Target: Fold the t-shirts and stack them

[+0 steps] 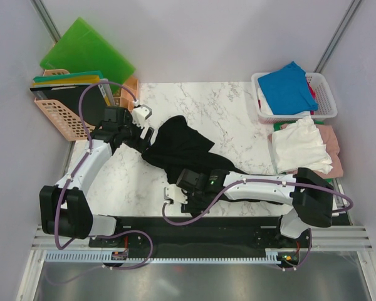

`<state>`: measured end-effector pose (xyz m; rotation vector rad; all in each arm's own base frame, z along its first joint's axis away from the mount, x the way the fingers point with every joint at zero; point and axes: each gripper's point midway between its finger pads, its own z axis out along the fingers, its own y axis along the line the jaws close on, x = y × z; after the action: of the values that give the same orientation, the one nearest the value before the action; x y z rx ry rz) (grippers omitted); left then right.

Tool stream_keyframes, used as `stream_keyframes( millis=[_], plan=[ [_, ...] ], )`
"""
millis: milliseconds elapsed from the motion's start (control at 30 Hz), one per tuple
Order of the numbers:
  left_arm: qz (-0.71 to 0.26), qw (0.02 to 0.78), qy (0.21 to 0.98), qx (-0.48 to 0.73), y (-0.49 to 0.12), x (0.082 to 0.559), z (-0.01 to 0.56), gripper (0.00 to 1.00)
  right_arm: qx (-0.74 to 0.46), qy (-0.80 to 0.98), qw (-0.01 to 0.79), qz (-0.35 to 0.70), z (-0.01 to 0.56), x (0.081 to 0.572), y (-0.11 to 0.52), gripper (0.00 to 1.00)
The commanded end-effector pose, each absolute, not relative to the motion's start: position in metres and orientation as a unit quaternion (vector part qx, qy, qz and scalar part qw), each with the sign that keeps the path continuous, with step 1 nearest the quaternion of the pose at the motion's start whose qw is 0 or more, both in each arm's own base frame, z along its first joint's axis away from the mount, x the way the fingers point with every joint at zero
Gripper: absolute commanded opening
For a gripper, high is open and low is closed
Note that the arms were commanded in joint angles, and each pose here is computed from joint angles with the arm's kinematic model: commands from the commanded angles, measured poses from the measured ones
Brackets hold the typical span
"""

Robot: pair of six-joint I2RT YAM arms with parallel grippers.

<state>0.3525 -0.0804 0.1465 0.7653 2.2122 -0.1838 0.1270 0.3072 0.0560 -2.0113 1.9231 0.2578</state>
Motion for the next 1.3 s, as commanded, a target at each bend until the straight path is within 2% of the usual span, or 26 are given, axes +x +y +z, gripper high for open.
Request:
stream_keyframes(
  millis=[0, 233, 500, 1267],
  plan=[
    [-0.084, 0.4, 0.86, 0.307, -0.086, 0.358, 0.154, 0.93, -0.705, 0.674, 0.199, 0.097, 0.078, 0.131, 0.315, 0.63],
    [-0.081, 0.396, 0.861, 0.31, -0.086, 0.358, 0.152, 0.93, -0.707, 0.673, 0.184, 0.115, 0.069, 0.123, 0.319, 0.71],
    [-0.078, 0.39, 0.864, 0.31, -0.083, 0.357, 0.148, 0.93, -0.706, 0.675, 0.166, 0.136, 0.045, 0.114, 0.328, 0.77],
    [-0.081, 0.378, 0.867, 0.313, -0.084, 0.358, 0.138, 0.93, -0.723, 0.67, 0.108, 0.131, -0.012, 0.099, 0.323, 0.77]
  ],
)
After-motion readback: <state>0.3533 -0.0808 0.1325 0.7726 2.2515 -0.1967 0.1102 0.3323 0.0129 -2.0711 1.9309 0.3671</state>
